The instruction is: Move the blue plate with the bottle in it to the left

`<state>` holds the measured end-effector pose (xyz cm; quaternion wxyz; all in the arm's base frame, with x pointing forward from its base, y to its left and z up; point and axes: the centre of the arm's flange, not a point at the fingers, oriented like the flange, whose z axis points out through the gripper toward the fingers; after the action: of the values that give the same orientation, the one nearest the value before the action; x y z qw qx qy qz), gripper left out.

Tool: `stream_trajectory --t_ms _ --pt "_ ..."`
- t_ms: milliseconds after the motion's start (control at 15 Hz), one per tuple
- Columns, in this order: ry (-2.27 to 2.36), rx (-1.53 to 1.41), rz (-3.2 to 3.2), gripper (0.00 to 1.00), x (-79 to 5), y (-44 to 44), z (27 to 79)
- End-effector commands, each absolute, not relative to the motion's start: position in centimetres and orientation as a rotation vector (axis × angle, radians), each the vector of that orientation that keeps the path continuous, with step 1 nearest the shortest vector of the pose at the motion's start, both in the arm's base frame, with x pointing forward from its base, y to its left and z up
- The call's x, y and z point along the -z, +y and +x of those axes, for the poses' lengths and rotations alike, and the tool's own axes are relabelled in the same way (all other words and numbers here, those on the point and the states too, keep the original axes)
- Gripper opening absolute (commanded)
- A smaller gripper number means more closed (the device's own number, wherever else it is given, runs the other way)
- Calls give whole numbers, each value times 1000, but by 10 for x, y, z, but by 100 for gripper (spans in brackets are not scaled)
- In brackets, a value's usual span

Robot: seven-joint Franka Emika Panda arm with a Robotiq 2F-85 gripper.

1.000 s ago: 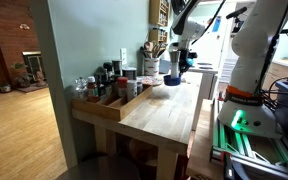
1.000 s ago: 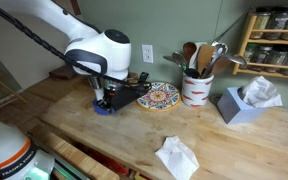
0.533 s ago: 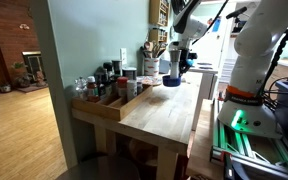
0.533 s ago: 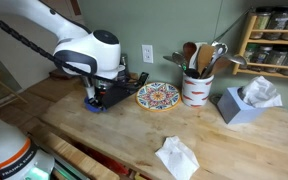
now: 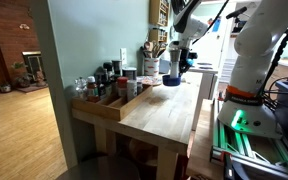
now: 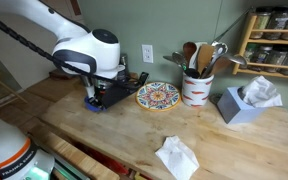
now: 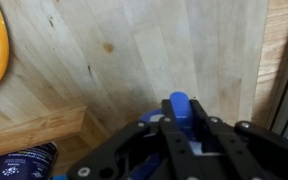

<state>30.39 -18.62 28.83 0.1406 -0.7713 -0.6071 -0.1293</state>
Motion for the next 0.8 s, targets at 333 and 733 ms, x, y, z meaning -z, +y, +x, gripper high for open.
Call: stream_trajectory --t_ms 333,733 --pt "-1835 377 -2190 5 -286 -163 304" --pt "-1953 393 -2049 5 -285 -127 304"
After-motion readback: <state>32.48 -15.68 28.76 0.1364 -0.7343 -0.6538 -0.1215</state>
